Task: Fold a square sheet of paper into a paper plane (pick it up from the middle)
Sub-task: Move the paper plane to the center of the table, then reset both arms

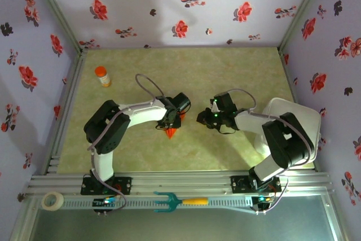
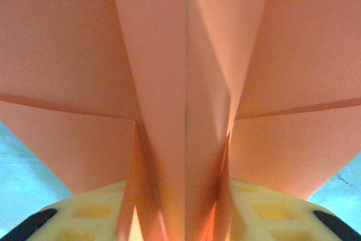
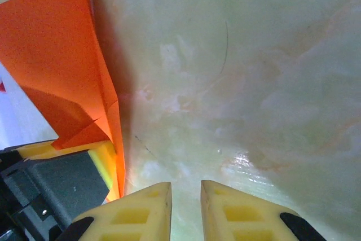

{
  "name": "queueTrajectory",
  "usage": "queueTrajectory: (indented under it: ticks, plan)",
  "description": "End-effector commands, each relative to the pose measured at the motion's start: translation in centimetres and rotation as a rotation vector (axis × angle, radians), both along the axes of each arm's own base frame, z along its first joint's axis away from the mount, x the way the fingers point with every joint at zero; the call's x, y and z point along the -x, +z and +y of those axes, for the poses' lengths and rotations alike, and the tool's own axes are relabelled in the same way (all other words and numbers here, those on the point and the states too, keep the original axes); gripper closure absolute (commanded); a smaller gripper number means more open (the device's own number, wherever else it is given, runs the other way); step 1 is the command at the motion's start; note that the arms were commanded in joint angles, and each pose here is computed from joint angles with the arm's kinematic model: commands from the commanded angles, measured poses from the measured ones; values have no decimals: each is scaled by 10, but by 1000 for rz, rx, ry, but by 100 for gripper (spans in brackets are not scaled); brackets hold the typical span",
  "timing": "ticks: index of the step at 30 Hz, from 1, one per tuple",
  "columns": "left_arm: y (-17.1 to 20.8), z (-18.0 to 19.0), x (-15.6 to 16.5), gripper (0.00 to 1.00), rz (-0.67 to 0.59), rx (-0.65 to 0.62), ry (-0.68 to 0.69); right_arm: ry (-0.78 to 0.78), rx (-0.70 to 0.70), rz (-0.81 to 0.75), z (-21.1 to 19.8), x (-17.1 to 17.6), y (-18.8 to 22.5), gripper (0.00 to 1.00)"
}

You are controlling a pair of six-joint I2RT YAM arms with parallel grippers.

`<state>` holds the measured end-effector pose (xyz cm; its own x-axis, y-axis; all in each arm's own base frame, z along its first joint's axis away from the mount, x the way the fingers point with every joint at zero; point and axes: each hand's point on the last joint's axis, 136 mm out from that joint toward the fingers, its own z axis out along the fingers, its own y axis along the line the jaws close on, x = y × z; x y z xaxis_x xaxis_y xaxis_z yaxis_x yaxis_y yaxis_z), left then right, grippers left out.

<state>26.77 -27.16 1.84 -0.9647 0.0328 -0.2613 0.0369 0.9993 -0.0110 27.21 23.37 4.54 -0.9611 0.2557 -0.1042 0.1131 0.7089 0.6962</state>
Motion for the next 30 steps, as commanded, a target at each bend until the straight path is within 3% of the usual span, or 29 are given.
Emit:
queueTrajectory:
  ticks: [1, 11, 18, 21, 26, 30]
  plan:
    - [11, 5, -1, 60, -22, -24, 15, 16, 60, -90, -5, -11, 21, 78]
    - [50, 4, -6, 57, -92, 21, 13, 8, 171, -203, -23, -24, 49, 74]
    - [89, 18, -12, 53, -205, 37, 15, -67, 455, -429, -78, -43, 94, 64]
    - [106, 41, -21, 50, -283, 23, 30, -171, 644, -547, -118, -55, 116, 54]
    - [128, 113, -50, 38, -425, -42, 111, -314, 975, -770, -177, -77, 144, 23]
    - [128, 178, -73, 18, -523, -93, 202, -457, 1092, -754, -227, -91, 123, 18]
